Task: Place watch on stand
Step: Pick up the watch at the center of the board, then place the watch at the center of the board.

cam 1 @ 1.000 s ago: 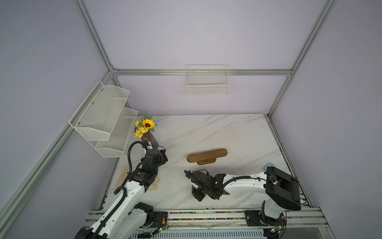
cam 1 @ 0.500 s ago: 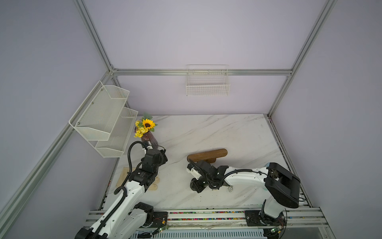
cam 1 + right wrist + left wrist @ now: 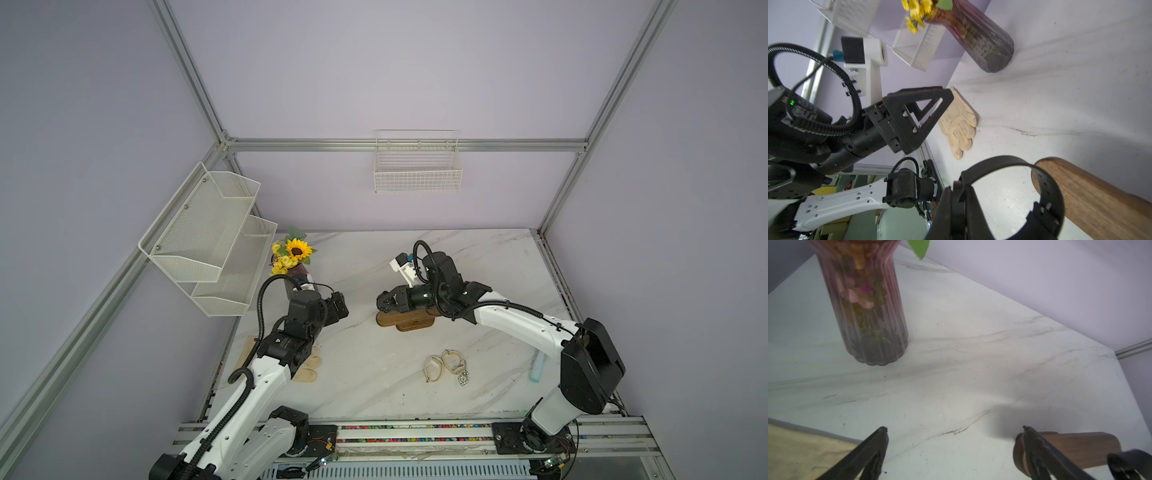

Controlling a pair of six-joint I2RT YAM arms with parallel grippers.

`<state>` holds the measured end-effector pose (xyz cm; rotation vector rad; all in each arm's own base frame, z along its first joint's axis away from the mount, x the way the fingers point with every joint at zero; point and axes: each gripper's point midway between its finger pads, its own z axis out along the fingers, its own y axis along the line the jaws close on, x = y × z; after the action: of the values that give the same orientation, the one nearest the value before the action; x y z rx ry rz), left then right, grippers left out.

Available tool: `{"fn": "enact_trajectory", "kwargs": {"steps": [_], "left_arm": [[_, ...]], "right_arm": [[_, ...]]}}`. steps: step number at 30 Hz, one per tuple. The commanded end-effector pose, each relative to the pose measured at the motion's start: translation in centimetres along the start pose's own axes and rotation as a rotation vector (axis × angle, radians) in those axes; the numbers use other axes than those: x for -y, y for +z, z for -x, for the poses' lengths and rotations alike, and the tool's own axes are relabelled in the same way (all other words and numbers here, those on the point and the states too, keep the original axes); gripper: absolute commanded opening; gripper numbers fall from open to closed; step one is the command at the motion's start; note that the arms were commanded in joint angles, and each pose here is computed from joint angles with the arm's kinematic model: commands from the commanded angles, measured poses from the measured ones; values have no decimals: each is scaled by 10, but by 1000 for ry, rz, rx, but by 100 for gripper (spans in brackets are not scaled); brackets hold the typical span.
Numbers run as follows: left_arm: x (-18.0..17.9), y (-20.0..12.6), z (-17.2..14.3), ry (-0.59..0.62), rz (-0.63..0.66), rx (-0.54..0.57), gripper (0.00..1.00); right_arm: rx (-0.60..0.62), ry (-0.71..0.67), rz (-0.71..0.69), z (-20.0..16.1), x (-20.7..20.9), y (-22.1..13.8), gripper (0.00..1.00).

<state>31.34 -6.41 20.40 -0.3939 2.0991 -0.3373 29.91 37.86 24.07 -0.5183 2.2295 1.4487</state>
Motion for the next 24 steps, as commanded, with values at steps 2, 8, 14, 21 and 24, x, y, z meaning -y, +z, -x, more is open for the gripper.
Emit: {"fn": "enact_trajectory", "kwargs": {"steps": [2, 8, 14, 21, 24], "left_arm": [[62, -21, 34, -43, -282, 34, 100], [110, -38, 43, -96, -541, -4, 100], [146, -50, 44, -143, -749, -75, 70], [170, -78, 50, -166, -969, -69, 66], [180, -89, 50, -163, -1054, -82, 75]], "right_arm": [[95, 49, 191, 39, -34, -25, 10], [196, 49, 224, 66, -37, -44, 11], [201, 69, 230, 71, -34, -44, 11], [208, 106, 271, 74, -34, -47, 11], [208, 115, 287, 76, -36, -49, 11]]}}
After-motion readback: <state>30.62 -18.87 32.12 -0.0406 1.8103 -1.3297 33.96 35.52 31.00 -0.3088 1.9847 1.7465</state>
